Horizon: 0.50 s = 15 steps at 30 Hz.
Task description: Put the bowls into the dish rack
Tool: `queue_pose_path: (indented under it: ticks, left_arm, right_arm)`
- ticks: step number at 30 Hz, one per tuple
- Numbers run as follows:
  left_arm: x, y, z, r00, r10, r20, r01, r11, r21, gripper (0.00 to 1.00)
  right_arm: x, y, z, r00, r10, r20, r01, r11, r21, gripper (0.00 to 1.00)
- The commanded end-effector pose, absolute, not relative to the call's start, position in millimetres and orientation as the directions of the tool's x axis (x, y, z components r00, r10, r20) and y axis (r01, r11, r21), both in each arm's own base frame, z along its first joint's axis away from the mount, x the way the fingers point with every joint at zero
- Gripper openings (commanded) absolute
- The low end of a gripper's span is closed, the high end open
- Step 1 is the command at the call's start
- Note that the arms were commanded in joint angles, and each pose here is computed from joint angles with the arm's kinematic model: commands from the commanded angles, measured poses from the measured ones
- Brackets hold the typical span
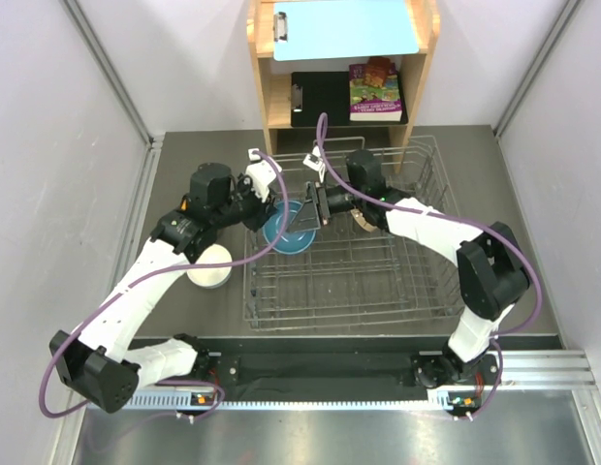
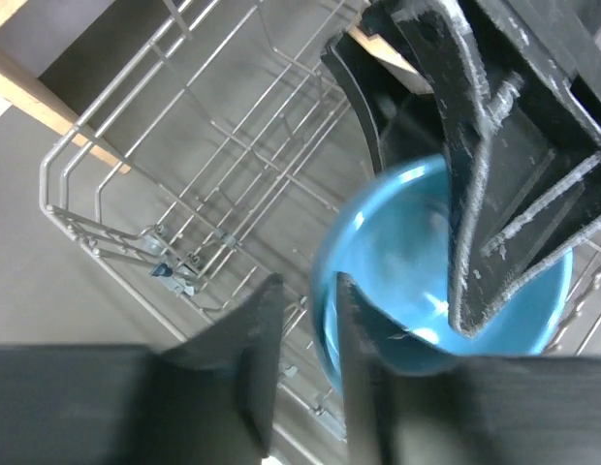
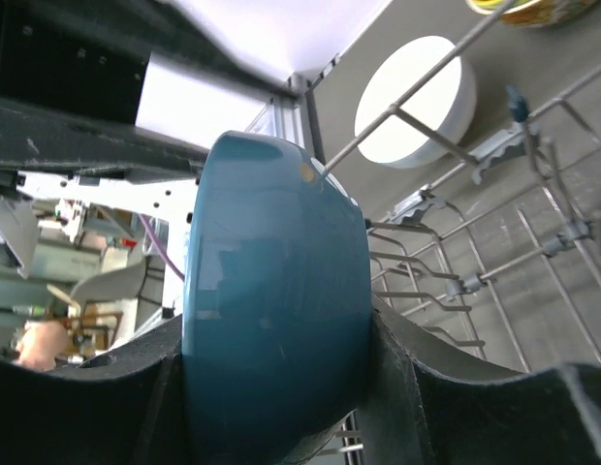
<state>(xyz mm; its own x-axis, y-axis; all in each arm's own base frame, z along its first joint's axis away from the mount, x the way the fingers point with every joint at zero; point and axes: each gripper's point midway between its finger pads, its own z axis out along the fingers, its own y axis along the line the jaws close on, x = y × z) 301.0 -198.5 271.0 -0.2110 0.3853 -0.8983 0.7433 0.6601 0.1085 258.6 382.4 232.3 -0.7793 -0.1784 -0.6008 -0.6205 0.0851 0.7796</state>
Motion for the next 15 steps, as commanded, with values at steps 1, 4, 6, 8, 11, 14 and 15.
queue_pose_path:
  ticks: [1, 4, 6, 8, 11, 14, 15]
  left_arm:
    - [312.0, -193.9, 294.5, -0.147, 0.346, -0.927, 0.697, 0.701, 0.151, 0.48]
    - [317.3, -183.6, 303.1, -0.149, 0.325, -0.934, 0.654, 0.741, 0.154, 0.64]
    - [321.0, -174.1, 308.4, -0.144, 0.322, -0.936, 0.62, 0.766, 0.168, 0.73]
    - [322.2, -165.5, 314.4, -0.136, 0.317, -0.939, 0.592, 0.786, 0.18, 0.8]
    - [325.4, -148.0, 319.4, -0.13, 0.321, -0.938, 0.535, 0.82, 0.206, 0.85]
    - [327.8, -127.7, 321.3, -0.129, 0.332, -0.934, 0.476, 0.847, 0.235, 0.96]
    - [330.2, -116.9, 316.3, -0.146, 0.337, -0.93, 0.447, 0.861, 0.242, 0.99]
  right_arm:
    - [243.3, 385.9, 258.9, -0.689, -0.185, -0.7, -0.711, -0.012, 0.703, 0.0]
    - [246.9, 383.8, 256.3, -0.68, -0.178, -0.711, -0.726, 0.024, 0.688, 0.0]
    - [250.4, 382.3, 254.9, -0.67, -0.174, -0.722, -0.739, 0.057, 0.672, 0.0]
    - [256.3, 380.4, 254.0, -0.651, -0.163, -0.742, -0.759, 0.094, 0.645, 0.0]
    - [270.8, 375.9, 254.5, -0.616, -0.143, -0.774, -0.786, 0.177, 0.593, 0.0]
    - [289.6, 365.7, 253.2, -0.58, -0.134, -0.803, -0.793, 0.318, 0.52, 0.0]
    - [294.0, 361.6, 254.4, -0.572, -0.136, -0.809, -0.79, 0.356, 0.499, 0.0]
